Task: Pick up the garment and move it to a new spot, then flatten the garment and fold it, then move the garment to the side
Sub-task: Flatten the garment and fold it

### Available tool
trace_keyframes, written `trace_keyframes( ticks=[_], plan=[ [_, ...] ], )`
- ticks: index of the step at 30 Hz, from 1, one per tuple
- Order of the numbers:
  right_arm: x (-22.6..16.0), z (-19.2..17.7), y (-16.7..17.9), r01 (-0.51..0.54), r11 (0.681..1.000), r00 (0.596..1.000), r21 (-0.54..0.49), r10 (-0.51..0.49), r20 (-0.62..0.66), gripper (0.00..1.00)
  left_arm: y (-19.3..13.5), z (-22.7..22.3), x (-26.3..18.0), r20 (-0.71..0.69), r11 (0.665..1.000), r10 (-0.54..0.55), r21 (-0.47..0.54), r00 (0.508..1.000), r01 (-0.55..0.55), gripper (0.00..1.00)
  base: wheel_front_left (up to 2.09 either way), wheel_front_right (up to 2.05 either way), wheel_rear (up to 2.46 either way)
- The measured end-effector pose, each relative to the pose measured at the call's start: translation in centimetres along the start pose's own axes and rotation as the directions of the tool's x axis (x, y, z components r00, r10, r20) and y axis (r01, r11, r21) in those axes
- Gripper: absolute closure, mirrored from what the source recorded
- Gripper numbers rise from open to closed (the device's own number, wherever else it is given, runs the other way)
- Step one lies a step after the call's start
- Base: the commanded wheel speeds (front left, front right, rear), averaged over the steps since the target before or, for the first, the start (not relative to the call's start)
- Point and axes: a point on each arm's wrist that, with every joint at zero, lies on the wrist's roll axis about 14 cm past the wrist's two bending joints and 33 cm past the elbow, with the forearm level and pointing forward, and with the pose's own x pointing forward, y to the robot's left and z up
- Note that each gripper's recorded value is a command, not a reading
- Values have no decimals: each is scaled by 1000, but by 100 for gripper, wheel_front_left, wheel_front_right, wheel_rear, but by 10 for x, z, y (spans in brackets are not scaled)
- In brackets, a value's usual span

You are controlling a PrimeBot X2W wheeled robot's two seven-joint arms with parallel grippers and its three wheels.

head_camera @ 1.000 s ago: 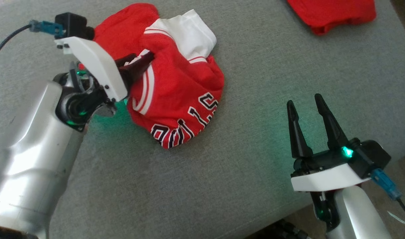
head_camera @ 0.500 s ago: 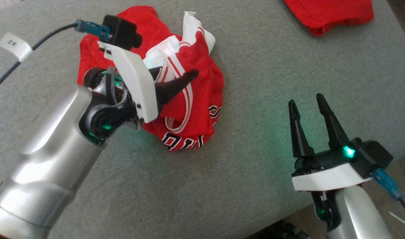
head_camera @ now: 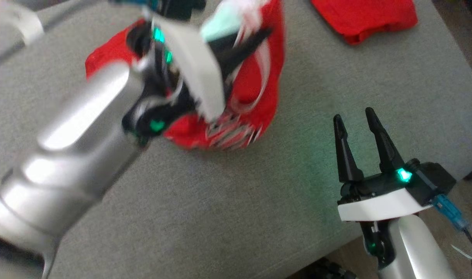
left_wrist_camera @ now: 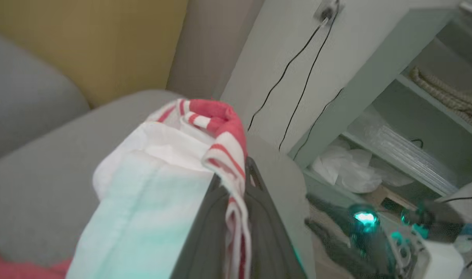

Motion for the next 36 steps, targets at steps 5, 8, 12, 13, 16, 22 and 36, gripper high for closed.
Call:
trace_keyframes(
  ticks=[5, 8, 12, 13, 16, 22, 36],
  plan=[
    [-6, 12, -1, 3, 1000, 999, 12, -3, 37, 0, -47, 119, -8, 290, 978, -84, 209, 953, 23, 100, 0, 0, 0],
    [-13, 14, -1, 4, 1000, 999, 12, -4, 45, 0, -70, 183, -34, 452, 953, -120, 302, 884, -25, 100, 0, 0, 0],
    [-21, 10, 2, -4, 1000, 999, 4, 4, 34, 0, -75, 211, -72, 566, 958, -111, 281, 817, -64, 100, 0, 0, 0],
    [-21, 9, 4, -12, 1000, 999, 3, 12, 33, 0, -66, 206, -80, 573, 964, -81, 254, 816, -83, 100, 0, 0, 0],
    [-18, 7, 14, -46, 999, 998, -2, 46, 30, 0, -21, 157, -103, 547, 979, 78, 117, 834, -168, 100, 0, 0, 0],
    [-7, 5, 41, -131, 991, 991, 0, 131, 34, 0, 46, -49, -145, 335, 875, 458, -331, 823, -352, 100, 0, 0, 0],
    [0, -4, 64, -205, 979, 979, -7, 205, 11, 0, 41, -171, -198, 190, 668, 679, -562, 710, -488, 0, 0, 0, 0]
  ],
)
